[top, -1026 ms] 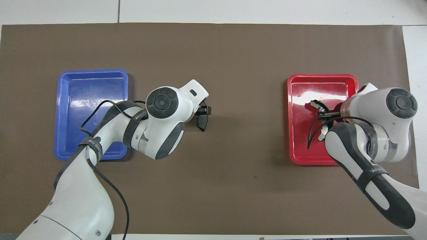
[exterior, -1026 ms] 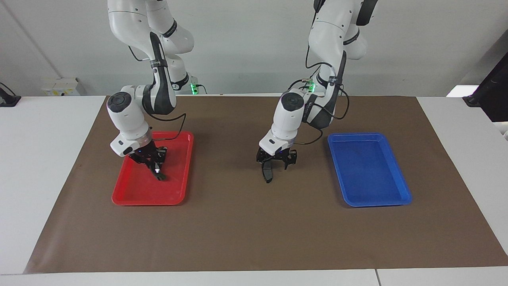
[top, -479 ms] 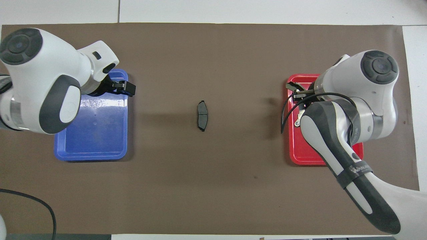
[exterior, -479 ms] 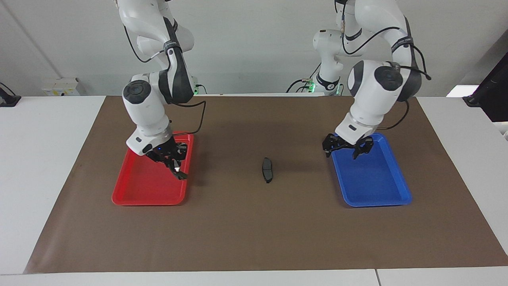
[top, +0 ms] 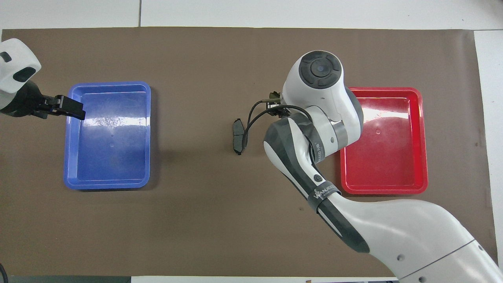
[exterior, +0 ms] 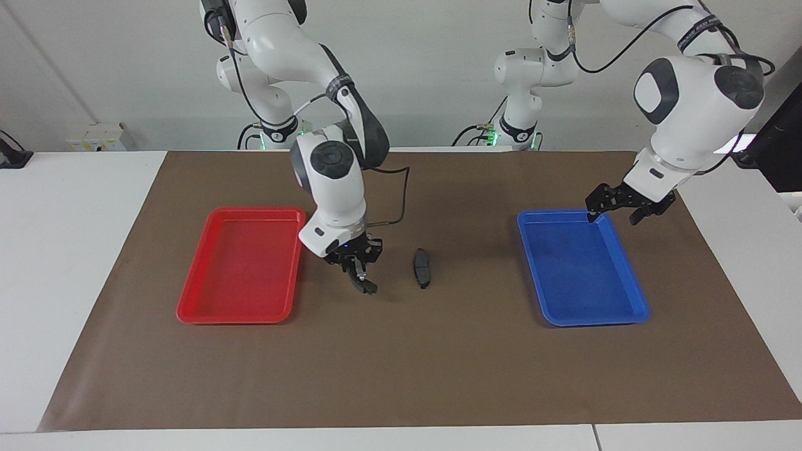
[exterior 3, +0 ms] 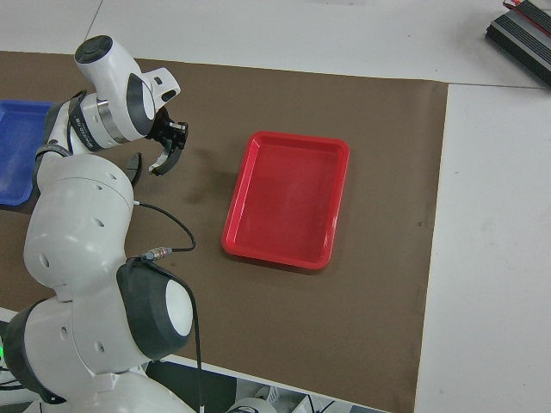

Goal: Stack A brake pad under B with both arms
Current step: 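Withdraw the left gripper while the right gripper carries the curved pad over, then lower the curved brake pad onto the flat pad with the right gripper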

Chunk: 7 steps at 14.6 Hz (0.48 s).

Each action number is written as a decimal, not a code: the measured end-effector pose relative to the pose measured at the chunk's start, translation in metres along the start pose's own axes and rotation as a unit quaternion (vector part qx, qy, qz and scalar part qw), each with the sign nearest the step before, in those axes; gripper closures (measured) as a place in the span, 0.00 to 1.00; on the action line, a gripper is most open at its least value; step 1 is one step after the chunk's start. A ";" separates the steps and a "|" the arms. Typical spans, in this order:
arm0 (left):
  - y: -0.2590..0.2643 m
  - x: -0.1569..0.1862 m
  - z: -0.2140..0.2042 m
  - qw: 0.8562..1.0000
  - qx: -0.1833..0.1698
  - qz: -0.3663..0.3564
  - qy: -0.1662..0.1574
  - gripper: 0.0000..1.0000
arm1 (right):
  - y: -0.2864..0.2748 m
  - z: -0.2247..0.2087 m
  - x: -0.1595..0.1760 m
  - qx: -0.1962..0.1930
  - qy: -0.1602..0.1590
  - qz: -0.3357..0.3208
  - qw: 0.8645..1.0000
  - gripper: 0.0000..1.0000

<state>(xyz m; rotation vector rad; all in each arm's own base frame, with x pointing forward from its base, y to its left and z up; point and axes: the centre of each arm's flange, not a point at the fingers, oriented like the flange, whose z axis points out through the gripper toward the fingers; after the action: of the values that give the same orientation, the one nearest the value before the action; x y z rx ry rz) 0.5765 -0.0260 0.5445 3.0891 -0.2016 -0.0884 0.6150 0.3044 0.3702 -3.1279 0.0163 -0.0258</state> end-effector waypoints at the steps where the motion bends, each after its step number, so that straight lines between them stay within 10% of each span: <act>1: 0.001 -0.009 -0.011 1.000 -0.001 0.000 -0.003 0.00 | -0.018 0.010 -0.004 -0.002 -0.004 0.002 1.000 0.58; 7: -0.005 -0.029 -0.033 1.000 0.017 0.007 -0.009 0.00 | -0.088 0.020 -0.031 0.013 0.018 0.009 1.000 0.58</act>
<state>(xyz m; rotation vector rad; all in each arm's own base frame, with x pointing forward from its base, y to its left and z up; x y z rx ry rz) 0.5502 -0.0164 0.5787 3.1209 -0.2287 -0.1126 0.5848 0.3927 0.3505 -3.1004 0.0442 -0.0829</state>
